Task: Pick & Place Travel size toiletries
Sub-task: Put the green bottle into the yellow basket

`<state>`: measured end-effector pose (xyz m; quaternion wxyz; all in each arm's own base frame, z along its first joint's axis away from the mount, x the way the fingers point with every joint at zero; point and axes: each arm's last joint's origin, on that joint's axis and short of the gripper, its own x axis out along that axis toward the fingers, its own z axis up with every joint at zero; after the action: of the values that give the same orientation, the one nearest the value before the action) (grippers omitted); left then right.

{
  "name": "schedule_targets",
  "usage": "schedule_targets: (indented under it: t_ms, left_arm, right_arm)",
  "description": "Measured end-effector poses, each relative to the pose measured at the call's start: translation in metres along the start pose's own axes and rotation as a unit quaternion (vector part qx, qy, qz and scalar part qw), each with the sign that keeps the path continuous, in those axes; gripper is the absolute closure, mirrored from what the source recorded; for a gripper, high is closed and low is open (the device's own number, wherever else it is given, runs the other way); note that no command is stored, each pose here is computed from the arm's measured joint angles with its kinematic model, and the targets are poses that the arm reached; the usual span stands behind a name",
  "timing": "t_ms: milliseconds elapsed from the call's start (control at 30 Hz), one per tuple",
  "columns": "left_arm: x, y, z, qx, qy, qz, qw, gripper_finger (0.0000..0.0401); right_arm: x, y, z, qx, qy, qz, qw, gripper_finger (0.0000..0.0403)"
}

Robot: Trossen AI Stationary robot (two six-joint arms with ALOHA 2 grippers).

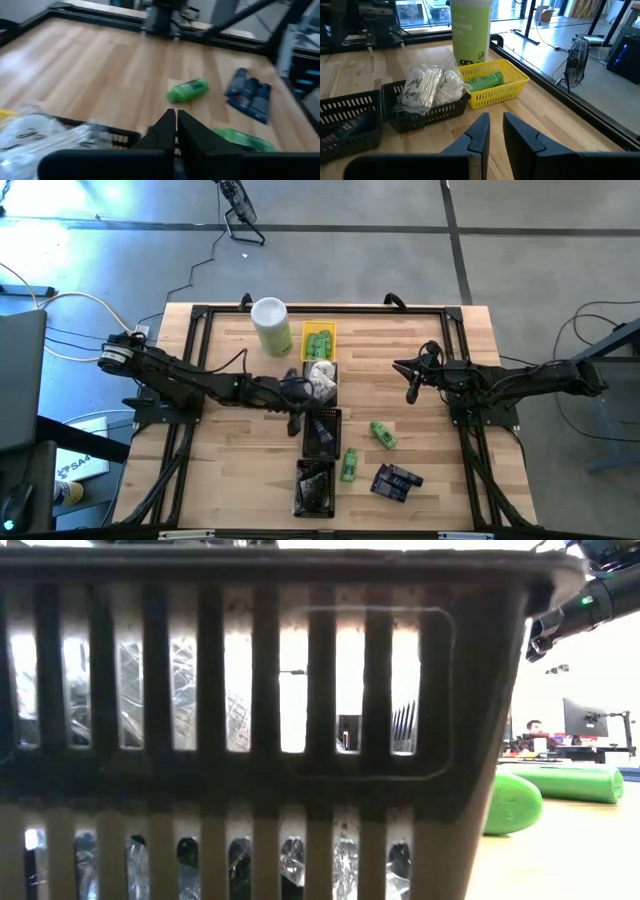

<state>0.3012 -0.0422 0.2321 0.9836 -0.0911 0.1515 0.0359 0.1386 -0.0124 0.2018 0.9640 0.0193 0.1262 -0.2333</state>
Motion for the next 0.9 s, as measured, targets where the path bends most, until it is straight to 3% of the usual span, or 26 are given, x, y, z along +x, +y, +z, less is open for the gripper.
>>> schedule_targets:
  t_ms: [367, 567, 800, 900]
  left_arm:
    - [0.001, 0.001, -0.011, -0.02, 0.056, -0.008, 0.998, 0.0377]
    - [0.001, 0.001, -0.011, -0.013, 0.054, -0.009, 0.998, 0.0377]
    - [0.001, 0.001, -0.007, 0.035, 0.031, -0.004, 0.999, 0.0377]
    - [0.0, 0.002, -0.009, 0.083, 0.045, -0.004, 0.996, 0.0377]
  right_arm:
    - [0.0, 0.0, 0.0, -0.002, -0.002, 0.0, 1.0, 0.0357]
    - [0.0, 0.0, 0.005, -0.005, -0.022, 0.002, 1.0, 0.0357]
    - [0.0, 0.001, 0.006, 0.001, -0.026, 0.008, 1.0, 0.0357]
    - [0.0, 0.002, 0.005, 0.001, -0.025, 0.027, 0.999, 0.0357]
